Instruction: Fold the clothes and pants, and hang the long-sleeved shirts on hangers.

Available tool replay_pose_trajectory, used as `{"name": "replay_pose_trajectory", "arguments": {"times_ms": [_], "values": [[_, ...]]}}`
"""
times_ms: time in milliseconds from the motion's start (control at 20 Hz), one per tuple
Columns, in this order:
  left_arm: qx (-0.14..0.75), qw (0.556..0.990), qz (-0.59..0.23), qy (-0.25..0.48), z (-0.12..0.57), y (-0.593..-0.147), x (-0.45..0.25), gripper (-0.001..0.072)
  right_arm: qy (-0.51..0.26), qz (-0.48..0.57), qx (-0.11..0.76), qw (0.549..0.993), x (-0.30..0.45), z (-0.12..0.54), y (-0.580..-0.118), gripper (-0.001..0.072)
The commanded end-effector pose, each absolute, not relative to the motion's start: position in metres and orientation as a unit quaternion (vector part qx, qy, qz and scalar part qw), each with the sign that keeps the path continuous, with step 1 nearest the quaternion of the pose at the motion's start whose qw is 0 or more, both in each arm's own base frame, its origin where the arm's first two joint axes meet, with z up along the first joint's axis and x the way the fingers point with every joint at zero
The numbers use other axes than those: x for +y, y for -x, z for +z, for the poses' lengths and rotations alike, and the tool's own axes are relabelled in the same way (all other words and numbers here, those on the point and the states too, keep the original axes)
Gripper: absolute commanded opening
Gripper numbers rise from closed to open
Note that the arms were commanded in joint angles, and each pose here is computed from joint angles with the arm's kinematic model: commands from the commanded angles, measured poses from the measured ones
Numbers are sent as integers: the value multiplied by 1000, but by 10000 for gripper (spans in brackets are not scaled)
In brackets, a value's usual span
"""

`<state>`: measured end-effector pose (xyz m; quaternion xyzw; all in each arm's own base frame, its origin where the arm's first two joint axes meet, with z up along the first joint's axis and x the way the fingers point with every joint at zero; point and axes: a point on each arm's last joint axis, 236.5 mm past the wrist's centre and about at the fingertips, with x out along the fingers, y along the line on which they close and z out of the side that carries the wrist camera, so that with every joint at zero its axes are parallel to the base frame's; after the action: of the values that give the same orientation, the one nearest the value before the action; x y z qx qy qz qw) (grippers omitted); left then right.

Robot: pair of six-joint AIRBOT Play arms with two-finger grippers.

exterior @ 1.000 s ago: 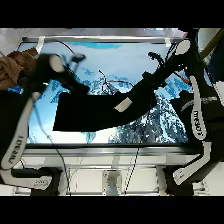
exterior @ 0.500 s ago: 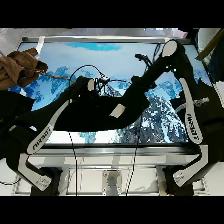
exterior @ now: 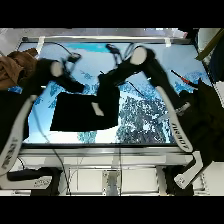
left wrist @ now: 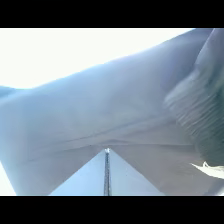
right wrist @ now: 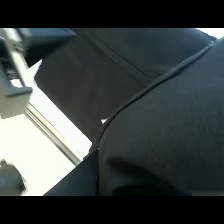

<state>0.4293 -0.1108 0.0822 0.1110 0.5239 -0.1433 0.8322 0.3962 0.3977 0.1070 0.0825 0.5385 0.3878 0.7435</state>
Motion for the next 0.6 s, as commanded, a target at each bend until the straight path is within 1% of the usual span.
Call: {"name": "replay_pose_trajectory", "arguments": {"times_ms": [0,50,100,150,200,250,300,400,500,550], "values": [[468,876,-83,-88,148,-421,-50,8,-107,426,460,772,489,98,-393,29],[458,882,-73,-82,159,-416,-40,7,-116,433,442,777,510,93,-390,125],[452,886,-63,-78,169,-410,-31,8,-134,442,421,781,532,93,-387,355],[449,889,-55,-74,175,-405,-24,8,-143,451,400,785,547,99,-383,527],[448,890,-48,-70,180,-400,-17,8,-125,464,379,791,555,104,-377,552],[448,891,-40,-67,183,-397,-10,7,-90,478,369,792,553,105,-372,552],[450,890,-33,-63,184,-394,-4,8,-66,477,381,789,543,101,-370,552],[450,891,-21,-57,185,-393,7,7,-16,457,447,769,495,86,-369,551],[451,891,-15,-54,185,-393,13,8,39,412,523,745,425,69,-374,551],[451,891,-15,-53,185,-393,12,8,58,384,548,741,390,65,-382,551]]}}
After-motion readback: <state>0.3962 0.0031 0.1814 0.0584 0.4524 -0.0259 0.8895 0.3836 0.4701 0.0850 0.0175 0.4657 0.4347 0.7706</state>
